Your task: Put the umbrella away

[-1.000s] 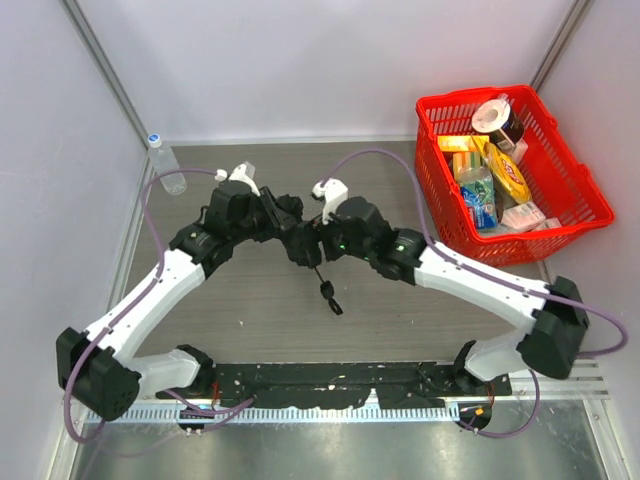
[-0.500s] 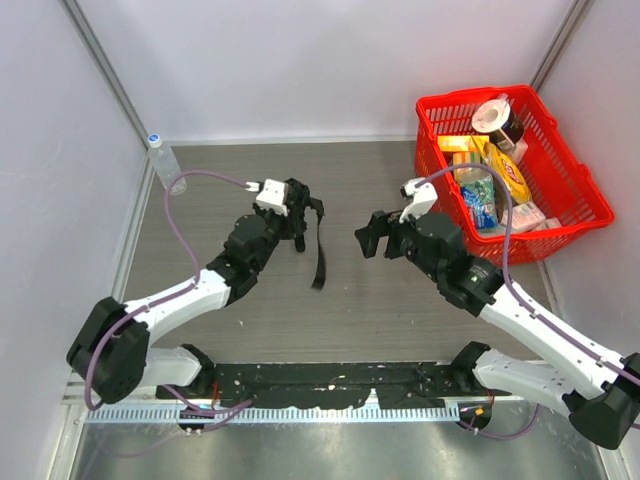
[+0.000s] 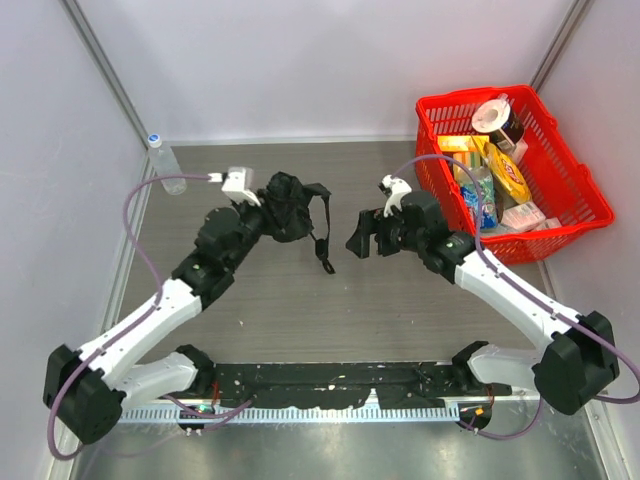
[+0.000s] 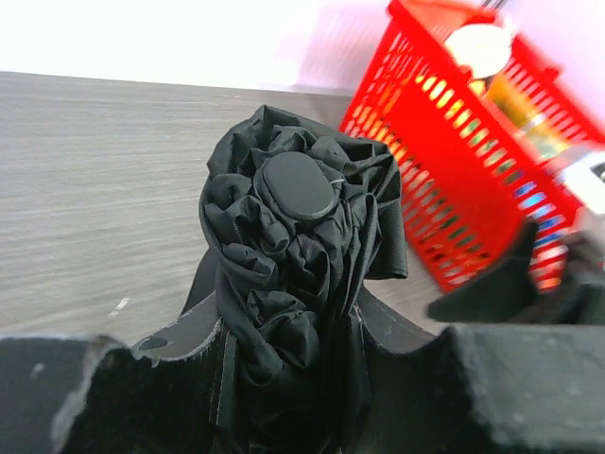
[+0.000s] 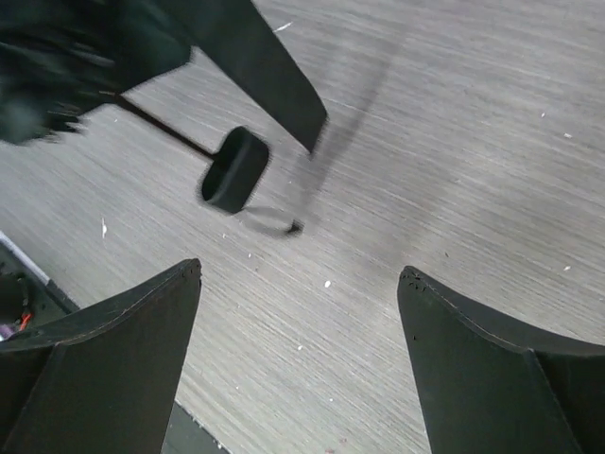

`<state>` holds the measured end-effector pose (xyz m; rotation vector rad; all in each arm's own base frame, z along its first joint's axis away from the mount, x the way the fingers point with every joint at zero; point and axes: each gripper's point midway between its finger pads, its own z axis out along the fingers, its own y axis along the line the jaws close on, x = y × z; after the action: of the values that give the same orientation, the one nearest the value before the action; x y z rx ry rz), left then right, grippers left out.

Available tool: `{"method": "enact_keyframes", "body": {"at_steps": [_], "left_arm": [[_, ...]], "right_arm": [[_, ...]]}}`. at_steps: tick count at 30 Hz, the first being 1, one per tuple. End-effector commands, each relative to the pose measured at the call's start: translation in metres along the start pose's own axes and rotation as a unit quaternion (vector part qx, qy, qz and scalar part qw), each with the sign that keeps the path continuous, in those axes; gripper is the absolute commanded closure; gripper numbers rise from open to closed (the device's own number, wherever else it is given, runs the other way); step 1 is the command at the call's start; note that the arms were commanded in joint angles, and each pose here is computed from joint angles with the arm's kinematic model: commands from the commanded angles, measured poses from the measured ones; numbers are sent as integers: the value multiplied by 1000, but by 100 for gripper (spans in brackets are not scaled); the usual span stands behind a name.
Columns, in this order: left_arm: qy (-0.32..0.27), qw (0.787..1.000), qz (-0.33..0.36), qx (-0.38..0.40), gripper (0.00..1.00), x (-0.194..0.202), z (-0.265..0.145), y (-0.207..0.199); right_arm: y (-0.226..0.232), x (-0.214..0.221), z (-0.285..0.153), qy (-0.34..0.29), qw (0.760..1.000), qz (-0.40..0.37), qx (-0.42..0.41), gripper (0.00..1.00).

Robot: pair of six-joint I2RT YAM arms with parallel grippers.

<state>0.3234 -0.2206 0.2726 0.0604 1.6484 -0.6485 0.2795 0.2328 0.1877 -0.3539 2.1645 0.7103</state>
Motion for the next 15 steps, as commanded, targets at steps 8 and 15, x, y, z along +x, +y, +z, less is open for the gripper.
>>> {"method": "enact_keyframes", "body": {"at_steps": [8, 15], "left_arm": [[112, 958, -250, 86, 100, -49, -50, -35], [134, 946, -265, 129, 100, -51, -62, -48]], "right_arm": [[56, -40, -24, -61, 981, -57, -175, 12], [56, -67, -10, -77, 983, -51, -155, 12]]}}
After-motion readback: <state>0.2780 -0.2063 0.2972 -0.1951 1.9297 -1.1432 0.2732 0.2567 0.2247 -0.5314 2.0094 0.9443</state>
